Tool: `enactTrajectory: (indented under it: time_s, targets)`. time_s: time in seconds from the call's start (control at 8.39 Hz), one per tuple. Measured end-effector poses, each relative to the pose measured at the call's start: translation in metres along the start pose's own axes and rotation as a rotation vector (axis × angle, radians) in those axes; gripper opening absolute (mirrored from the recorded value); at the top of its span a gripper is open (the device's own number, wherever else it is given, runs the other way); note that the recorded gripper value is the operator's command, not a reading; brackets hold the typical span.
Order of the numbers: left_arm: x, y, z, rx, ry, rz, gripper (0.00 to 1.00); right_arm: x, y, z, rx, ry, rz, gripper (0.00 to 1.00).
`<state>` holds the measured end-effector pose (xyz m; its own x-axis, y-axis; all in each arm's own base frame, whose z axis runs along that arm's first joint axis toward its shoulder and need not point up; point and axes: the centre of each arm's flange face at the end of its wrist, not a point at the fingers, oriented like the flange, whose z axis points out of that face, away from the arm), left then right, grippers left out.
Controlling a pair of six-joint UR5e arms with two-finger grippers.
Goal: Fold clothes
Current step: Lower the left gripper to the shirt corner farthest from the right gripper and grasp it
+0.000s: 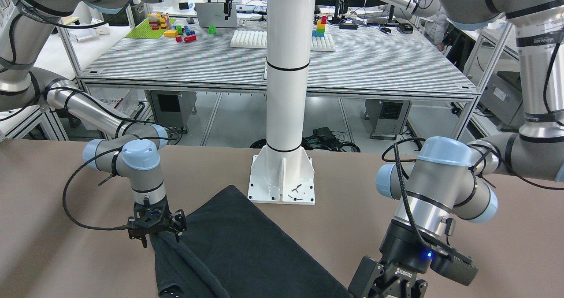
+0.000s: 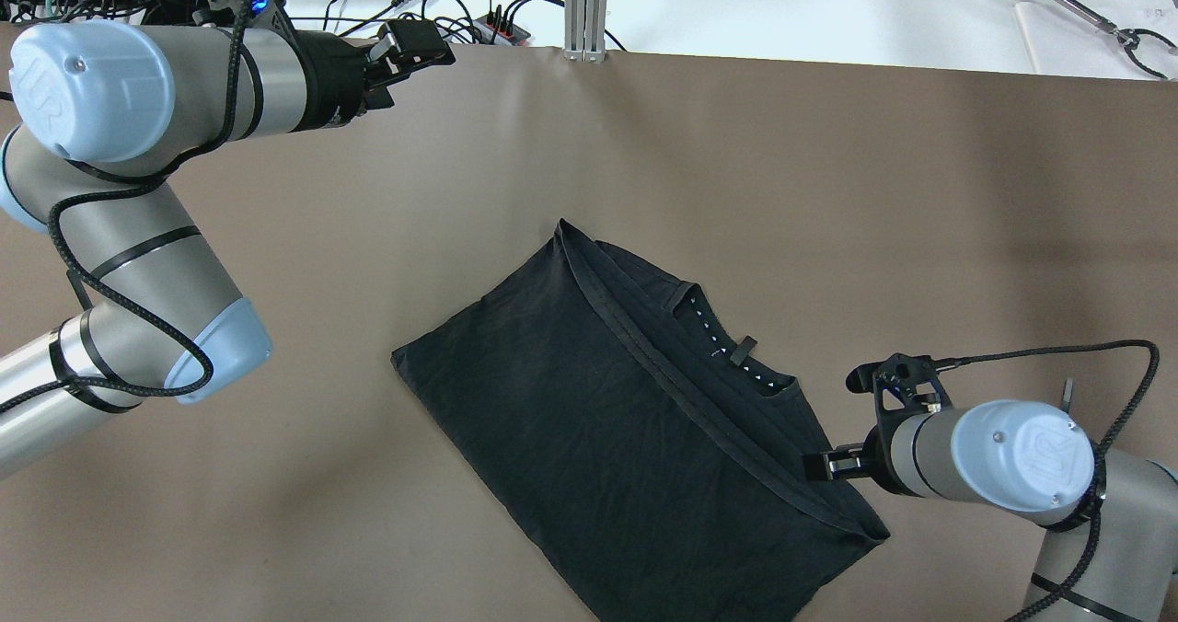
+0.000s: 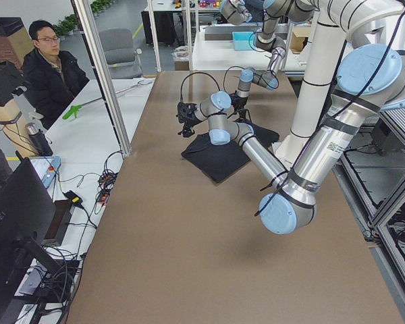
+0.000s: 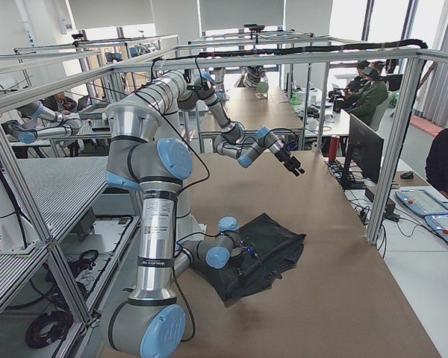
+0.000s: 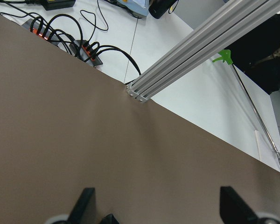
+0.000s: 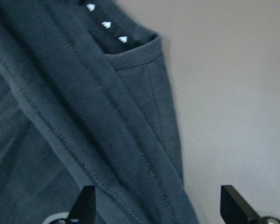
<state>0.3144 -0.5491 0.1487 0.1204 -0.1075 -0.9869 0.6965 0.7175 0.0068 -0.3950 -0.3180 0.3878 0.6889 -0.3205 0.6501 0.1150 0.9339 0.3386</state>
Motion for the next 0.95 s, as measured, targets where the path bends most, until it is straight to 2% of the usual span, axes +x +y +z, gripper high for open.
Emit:
enactTrajectory:
  time_s: [0.24,0.36,0.6,0.95]
  targets:
    - [-0.014,0.002,0.012,-0.004,-0.038,-0.001,0.93,-0.009,0.003,0.000,-0.009,-0.015,-0.065,0.84]
    - [-0.041,0.015,0.031,-0.029,-0.100,-0.001,0.93,-0.009,0.001,-0.002,-0.006,-0.018,-0.075,0.93]
    - [-0.091,0.066,0.055,-0.104,-0.191,0.009,0.86,-0.012,-0.005,-0.011,0.015,-0.030,-0.068,0.94]
    - [-0.150,0.142,0.062,-0.222,-0.284,0.017,0.76,-0.007,-0.017,-0.029,0.054,-0.040,-0.041,0.94]
